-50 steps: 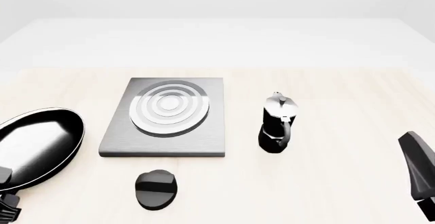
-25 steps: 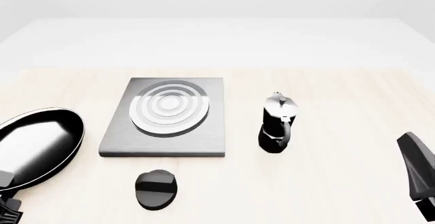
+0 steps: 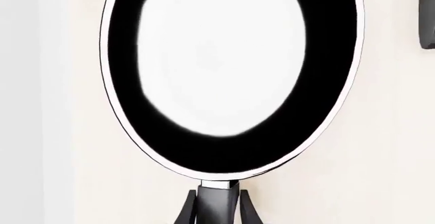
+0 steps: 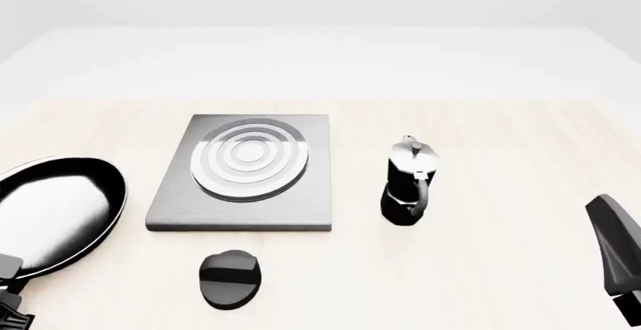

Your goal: Turn on the stove and put the frying pan on it.

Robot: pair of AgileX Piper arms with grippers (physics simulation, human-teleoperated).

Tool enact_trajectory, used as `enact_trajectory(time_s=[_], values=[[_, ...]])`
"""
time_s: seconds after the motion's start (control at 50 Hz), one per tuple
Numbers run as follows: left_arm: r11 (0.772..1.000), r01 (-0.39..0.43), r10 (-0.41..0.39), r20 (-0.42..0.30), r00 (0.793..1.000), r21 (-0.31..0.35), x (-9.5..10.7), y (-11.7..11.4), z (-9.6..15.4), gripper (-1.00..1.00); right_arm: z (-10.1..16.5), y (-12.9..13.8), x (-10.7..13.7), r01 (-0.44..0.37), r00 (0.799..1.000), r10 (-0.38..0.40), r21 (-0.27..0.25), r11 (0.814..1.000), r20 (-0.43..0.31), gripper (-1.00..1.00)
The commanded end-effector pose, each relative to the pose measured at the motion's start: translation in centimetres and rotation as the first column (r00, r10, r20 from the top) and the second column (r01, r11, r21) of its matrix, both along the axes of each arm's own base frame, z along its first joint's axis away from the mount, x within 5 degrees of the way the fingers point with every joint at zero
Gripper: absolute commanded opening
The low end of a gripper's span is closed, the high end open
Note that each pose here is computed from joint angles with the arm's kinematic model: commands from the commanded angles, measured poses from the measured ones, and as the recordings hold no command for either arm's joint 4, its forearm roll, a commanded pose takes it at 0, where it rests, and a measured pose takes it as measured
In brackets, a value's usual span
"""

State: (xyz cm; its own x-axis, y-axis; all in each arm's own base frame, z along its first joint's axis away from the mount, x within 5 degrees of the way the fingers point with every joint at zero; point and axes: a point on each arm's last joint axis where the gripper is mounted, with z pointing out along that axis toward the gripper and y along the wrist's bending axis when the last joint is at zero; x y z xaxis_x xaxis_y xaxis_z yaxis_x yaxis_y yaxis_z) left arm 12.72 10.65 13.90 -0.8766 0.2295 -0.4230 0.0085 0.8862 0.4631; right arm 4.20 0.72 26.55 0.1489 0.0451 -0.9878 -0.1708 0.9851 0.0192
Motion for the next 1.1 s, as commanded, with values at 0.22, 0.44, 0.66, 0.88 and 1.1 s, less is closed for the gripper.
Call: enact_trajectory(time_s=[0.22,0.44,0.66,0.88,1.1], values=[[1.0,0.015,-0.015,0.05,0.999,0.015,-0.1,-0.9,1.8,-1.0,0.1,0.0,0.0,-0.001,1.0,0.001,0.002,1.0,0.002,1.0],[1.0,0.01,-0.013,0.114,0.993,0.023,0.3,-1.3,5.2,-1.0,0.3,0.0,-0.1,-0.005,1.0,0.005,-0.001,1.0,0.006,1.0],[0.999,0.008,-0.013,0.142,0.99,0.033,0.3,-1.3,7.0,-1.0,0.5,0.0,-0.2,-0.006,1.0,0.006,-0.001,1.0,0.007,1.0],[0.999,0.009,-0.015,0.176,0.984,0.034,0.4,-1.7,8.9,-1.0,0.5,0.0,-0.2,-0.009,1.0,0.009,0.0,1.0,0.009,1.0],[0.999,0.02,-0.026,0.233,0.972,0.027,0.4,-2.5,11.4,-1.0,0.4,0.0,-0.2,-0.011,1.0,0.011,-0.001,1.0,0.008,1.0]])
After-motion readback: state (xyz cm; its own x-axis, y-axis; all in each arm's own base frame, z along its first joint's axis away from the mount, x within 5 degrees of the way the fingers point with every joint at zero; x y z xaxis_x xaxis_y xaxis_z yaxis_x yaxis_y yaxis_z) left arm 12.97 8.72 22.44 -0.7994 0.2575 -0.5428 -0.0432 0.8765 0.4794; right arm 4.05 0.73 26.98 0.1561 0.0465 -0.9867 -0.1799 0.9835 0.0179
